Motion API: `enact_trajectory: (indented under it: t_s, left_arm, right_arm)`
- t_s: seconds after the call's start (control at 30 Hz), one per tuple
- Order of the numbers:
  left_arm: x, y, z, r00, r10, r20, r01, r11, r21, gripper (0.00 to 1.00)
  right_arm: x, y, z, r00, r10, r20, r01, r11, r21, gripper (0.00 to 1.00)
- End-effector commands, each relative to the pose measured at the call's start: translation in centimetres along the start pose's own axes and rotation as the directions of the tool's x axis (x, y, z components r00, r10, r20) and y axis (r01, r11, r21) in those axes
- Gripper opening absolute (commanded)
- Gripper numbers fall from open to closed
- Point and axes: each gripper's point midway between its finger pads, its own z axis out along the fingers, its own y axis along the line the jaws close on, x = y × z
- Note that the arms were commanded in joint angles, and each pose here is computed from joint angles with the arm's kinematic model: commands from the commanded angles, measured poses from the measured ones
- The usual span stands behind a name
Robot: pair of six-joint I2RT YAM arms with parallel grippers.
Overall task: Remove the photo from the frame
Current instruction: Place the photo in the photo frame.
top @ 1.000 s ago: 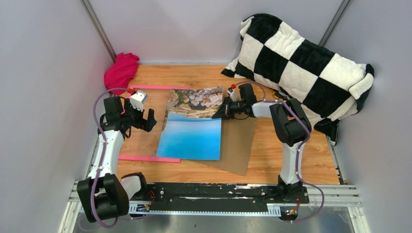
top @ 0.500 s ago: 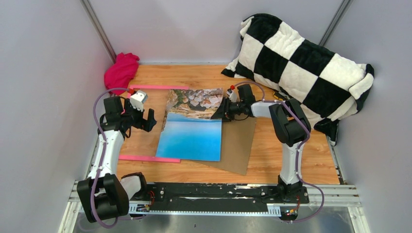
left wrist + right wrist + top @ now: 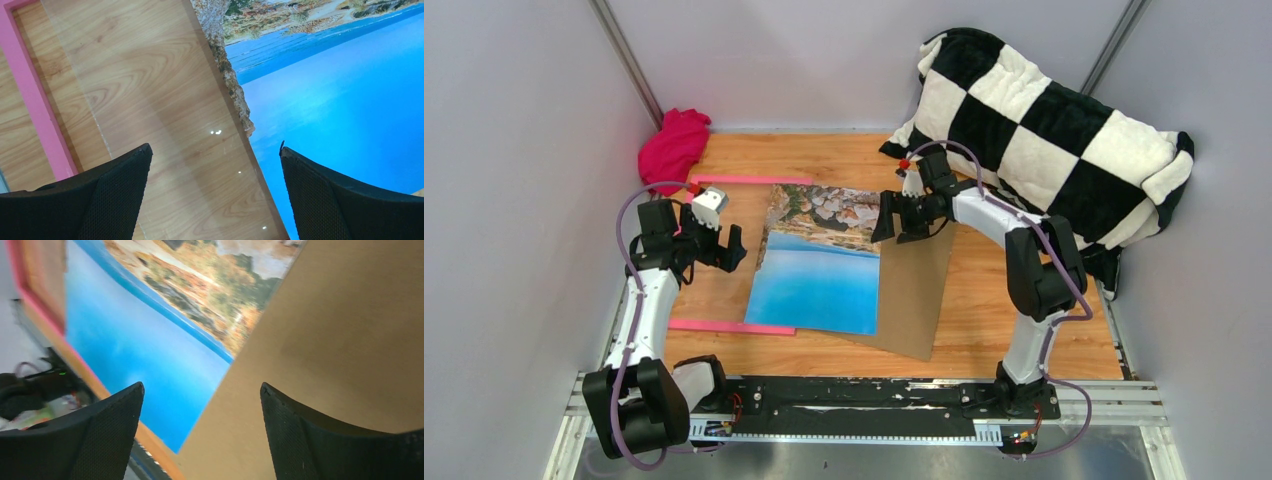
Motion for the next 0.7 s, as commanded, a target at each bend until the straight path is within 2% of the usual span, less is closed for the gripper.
enact_trajectory:
  t_s: [0.0, 0.1, 0.23, 0.5, 0.67]
  left_arm:
    - [-0.3, 0.0, -0.3, 0.999, 0.025, 0.025, -0.025, 1.000, -0.004, 1.00]
    - [-0.3, 0.0, -0.3, 0.999, 0.024, 0.024, -0.024, 1.000, -0.002, 1.00]
    - [-0.4, -0.1, -0.3, 0.999, 0.026, 0.026, -0.026, 1.000, 0.002, 1.00]
    - [-0.6, -0.4, -0.6, 0.999, 0.028, 0.036, -0.029, 1.000, 0.012, 1.00]
    - [-1.0, -0.4, -0.8, 0.999, 0.027, 0.044, -0.028, 1.000, 0.007, 1.00]
  right_arm:
    - [1.7, -2.9, -3.3, 0.982, -0.163, -0.093, 0.180, 0.955, 0.236, 0.88]
    - [1.8, -3.6, -5.1, 0.965, -0.237, -0.113, 0.260, 0.918, 0.301, 0.90]
    - [1.7, -3.4, -7.3, 0.932, -0.344, -0.111, 0.361, 0.870, 0.336, 1.00]
    - [0.0, -0.7, -13.8, 0.815, -0.579, -0.021, 0.531, 0.732, 0.428, 1.00]
    - [0.4, 1.1, -17.2, 0.740, -0.673, 0.018, 0.591, 0.662, 0.460, 1.00]
